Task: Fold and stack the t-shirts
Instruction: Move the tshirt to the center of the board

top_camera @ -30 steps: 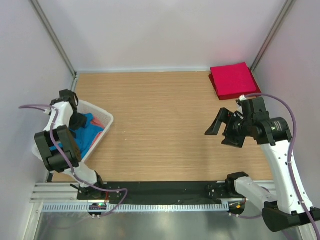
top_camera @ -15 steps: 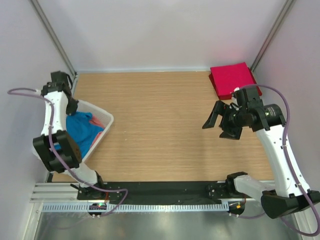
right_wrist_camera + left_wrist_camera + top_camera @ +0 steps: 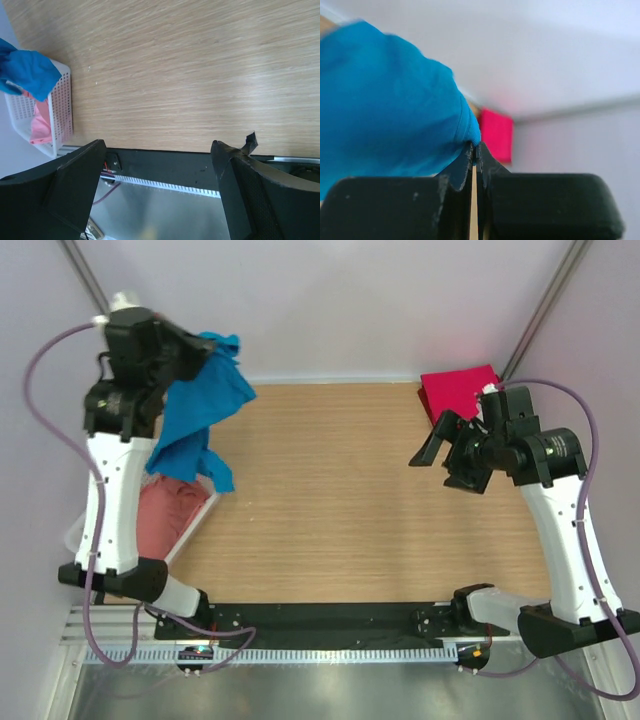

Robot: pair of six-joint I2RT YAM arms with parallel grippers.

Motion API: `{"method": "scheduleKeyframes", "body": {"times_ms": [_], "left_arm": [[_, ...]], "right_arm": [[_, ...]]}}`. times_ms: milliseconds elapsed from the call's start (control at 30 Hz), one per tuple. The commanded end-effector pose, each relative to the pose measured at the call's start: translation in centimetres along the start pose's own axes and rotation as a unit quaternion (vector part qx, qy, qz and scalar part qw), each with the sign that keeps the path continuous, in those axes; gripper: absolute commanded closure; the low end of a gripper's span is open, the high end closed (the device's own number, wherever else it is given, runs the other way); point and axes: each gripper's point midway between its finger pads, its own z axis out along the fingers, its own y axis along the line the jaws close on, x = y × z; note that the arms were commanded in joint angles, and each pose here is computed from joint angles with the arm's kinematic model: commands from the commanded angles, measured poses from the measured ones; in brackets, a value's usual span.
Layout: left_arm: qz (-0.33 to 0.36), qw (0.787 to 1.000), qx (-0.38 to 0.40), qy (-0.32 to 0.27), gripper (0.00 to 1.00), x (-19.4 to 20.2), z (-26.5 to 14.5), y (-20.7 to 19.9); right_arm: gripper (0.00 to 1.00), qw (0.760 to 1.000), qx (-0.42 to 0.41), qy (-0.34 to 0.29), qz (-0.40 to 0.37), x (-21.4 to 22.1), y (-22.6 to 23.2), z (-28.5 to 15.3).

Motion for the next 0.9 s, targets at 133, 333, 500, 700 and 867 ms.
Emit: {"method": "scheduleKeyframes", "body": {"times_ms": [133,333,500,700,867], "left_arm": [[0.053,0.936,0.160,0.310,0.99,23.8,-3.7,-8.9],[0.066,0.881,0.052,0.466,0.45,38.1,-9.0,2.3],[0.082,0.903,-0.010,0.421,0.19,35.1,-9.6,8.1],[0.166,0.878,-0.104,0.436,0.19,34.5,-7.0,15.2],[0.188,0.840,-0.110,0.497,0.20,38.0,-5.3,15.8]], "right_arm": [[0.05,0.999,0.039,-0.024,0.021,-0.3,-1.6,0.1],[0.11,0.998,0.057,0.023,0.007,1.9,-3.5,2.8],[0.23,0.999,0.042,0.029,0.012,2.5,-4.0,5.9],[0.37,0.993,0.105,0.050,0.020,3.3,-6.9,11.7],[0.42,0.990,0.136,0.049,0.005,1.9,-8.6,16.4]]}}
